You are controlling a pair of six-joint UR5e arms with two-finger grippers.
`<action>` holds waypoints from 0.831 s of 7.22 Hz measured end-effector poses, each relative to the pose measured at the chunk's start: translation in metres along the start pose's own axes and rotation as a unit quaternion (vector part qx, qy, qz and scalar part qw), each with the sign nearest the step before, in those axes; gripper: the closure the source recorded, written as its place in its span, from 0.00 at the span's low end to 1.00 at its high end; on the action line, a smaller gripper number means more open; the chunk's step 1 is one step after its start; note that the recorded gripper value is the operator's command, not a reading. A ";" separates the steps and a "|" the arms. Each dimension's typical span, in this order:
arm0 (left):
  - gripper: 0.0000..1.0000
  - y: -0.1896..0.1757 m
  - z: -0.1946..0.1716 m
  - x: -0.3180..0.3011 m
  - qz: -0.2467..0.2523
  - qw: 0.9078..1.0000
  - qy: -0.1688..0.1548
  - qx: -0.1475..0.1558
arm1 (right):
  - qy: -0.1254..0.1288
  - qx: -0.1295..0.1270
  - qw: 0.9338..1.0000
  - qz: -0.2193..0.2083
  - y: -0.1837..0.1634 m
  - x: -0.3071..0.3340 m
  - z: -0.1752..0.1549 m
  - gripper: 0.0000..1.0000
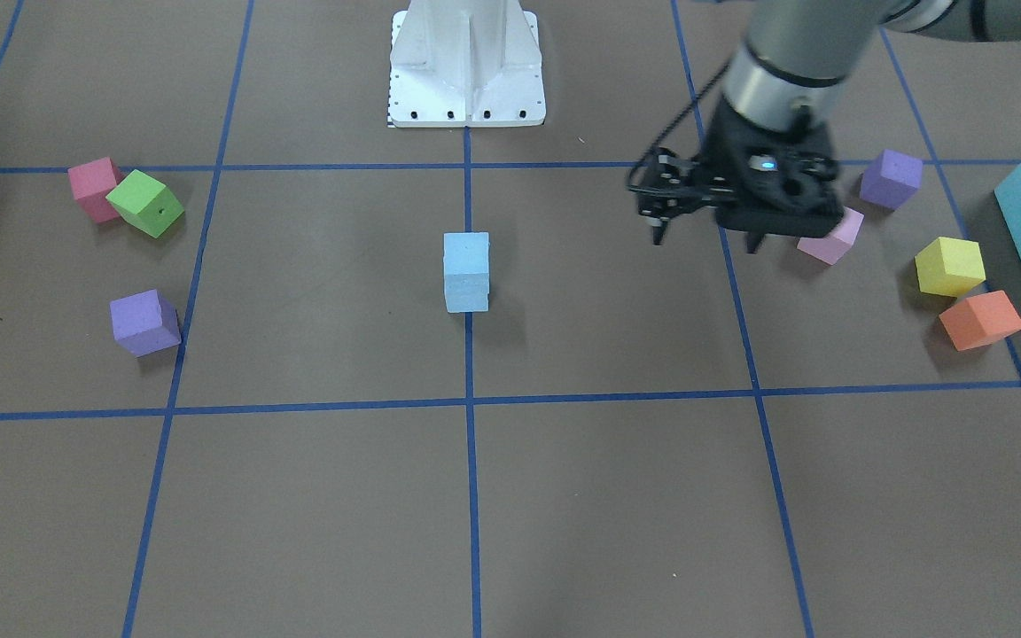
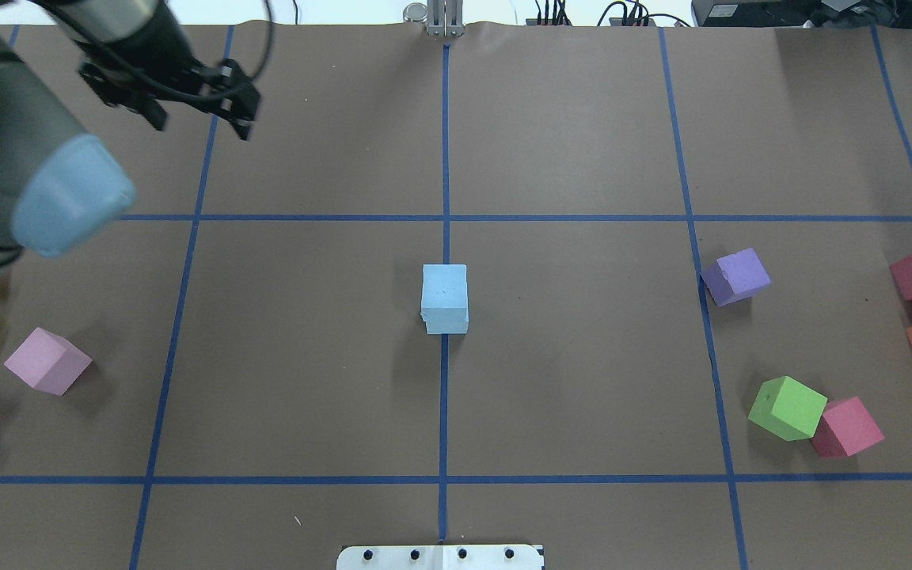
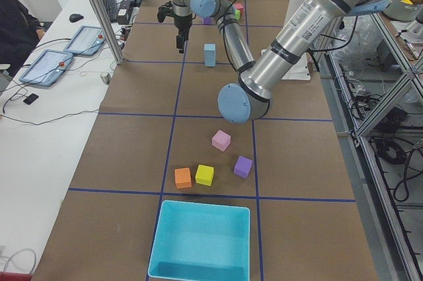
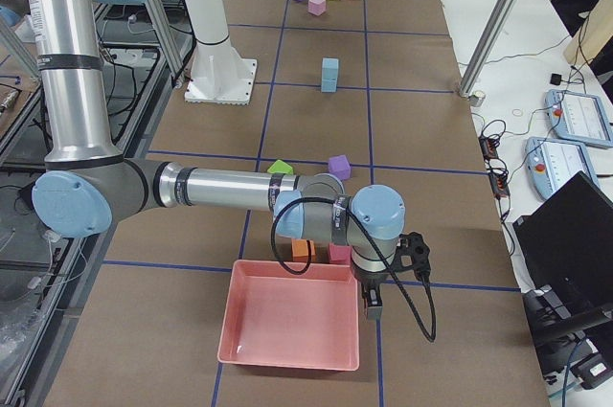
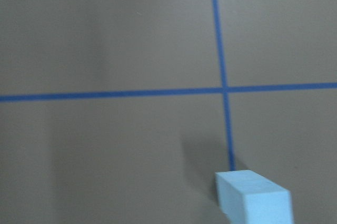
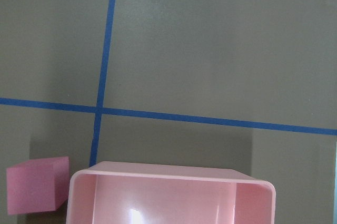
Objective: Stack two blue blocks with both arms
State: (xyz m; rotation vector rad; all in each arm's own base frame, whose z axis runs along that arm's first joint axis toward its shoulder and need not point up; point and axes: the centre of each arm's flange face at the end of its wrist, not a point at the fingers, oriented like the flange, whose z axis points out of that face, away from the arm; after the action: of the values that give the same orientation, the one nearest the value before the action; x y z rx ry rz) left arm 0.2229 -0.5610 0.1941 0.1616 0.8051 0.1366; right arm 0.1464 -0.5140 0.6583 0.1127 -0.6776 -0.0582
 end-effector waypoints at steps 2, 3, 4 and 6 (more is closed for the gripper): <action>0.02 -0.010 -0.015 -0.156 0.043 0.999 -0.010 -0.014 | -0.001 -0.002 1.000 -0.001 0.000 -0.002 0.002 0.00; 0.02 -0.014 -0.015 -0.221 0.052 0.998 -0.016 -0.022 | -0.001 -0.001 1.000 -0.001 -0.002 -0.004 0.001 0.00; 0.02 -0.016 -0.013 -0.275 0.054 0.998 -0.015 -0.028 | -0.001 0.001 1.000 -0.005 -0.005 -0.006 -0.001 0.00; 0.02 -0.010 0.011 -0.364 0.055 0.998 0.002 -0.028 | -0.001 0.012 1.000 -0.020 -0.009 -0.009 -0.001 0.00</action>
State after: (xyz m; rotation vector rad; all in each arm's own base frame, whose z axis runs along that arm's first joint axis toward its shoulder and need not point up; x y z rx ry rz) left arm -0.0180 -0.6381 0.4558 0.1523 0.7951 0.2636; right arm 0.1405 -0.5218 0.6509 0.1500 -0.6772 -0.0885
